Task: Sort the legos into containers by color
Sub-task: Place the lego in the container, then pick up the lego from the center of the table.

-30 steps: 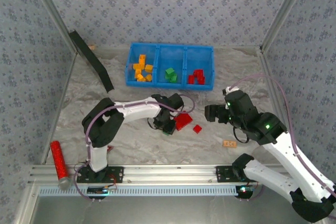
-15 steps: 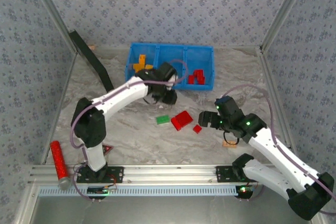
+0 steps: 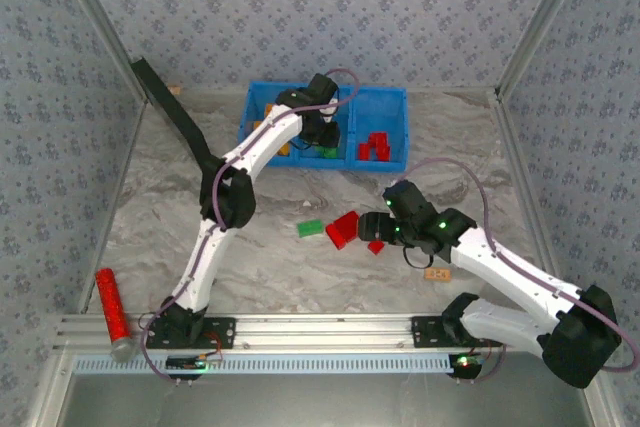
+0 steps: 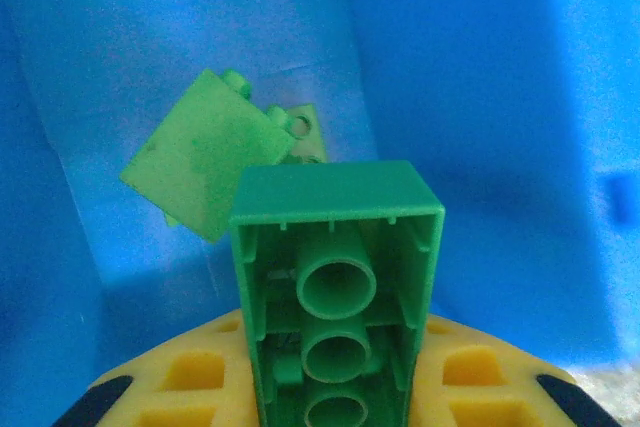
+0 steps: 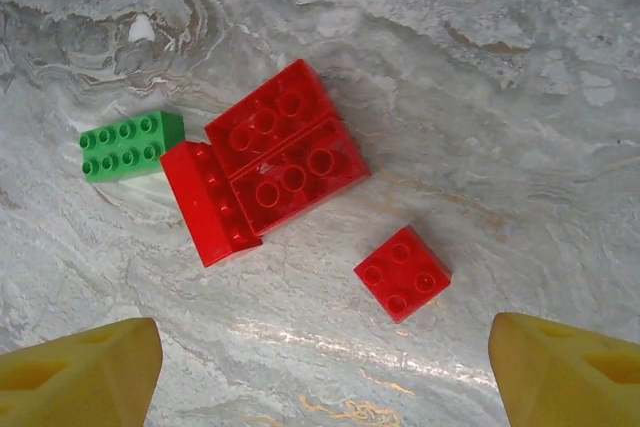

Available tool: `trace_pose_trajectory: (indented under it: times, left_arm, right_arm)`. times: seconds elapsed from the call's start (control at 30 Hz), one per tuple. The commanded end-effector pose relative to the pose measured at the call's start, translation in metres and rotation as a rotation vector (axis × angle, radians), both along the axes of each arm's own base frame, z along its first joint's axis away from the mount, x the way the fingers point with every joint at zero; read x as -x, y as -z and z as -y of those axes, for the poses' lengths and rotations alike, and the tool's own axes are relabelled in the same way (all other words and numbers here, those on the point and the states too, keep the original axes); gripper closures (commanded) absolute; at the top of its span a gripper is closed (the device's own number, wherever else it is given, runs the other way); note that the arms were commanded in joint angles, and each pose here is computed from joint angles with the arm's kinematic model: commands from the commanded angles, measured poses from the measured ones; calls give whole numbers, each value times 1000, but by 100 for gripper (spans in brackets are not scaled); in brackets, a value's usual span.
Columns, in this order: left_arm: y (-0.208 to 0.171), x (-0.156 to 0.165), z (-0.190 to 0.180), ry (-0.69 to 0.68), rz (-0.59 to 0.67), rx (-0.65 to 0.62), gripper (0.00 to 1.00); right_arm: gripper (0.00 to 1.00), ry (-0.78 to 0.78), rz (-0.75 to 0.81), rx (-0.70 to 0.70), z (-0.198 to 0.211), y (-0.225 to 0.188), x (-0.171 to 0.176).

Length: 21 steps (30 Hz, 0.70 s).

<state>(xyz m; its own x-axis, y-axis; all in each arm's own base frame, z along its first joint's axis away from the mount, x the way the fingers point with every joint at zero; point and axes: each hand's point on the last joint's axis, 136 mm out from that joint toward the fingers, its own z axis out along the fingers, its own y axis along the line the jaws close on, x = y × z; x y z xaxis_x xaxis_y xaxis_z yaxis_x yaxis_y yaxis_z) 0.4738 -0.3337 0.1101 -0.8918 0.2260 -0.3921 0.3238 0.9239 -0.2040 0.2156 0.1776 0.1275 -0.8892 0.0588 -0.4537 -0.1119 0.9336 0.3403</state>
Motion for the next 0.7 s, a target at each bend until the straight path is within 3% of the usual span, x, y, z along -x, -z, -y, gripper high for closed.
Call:
trace_pose_trajectory:
  times: [0.0,0.1,0.3,0.5,0.67]
  left_arm:
    - [-15,0,-3,11,4,-3,77]
    - [-9,-1,-3,4,-5,-3,72]
    - [-18,-2,-5,0,4,10,43]
    - [-49,-8,-12,-12,41,64,39]
    - [-108,-7,-17,0,116,149,38]
  right_arm:
    - [14,-102,96,22,-12,-24,-10]
    - [14,-266,185,108,-27,-36,-11]
    - [10,-606,380,160,-62,-54,-8]
    - [8,-877,497,181,-88,-63,3]
    - [8,-1126,530,252,-113,-43,14]
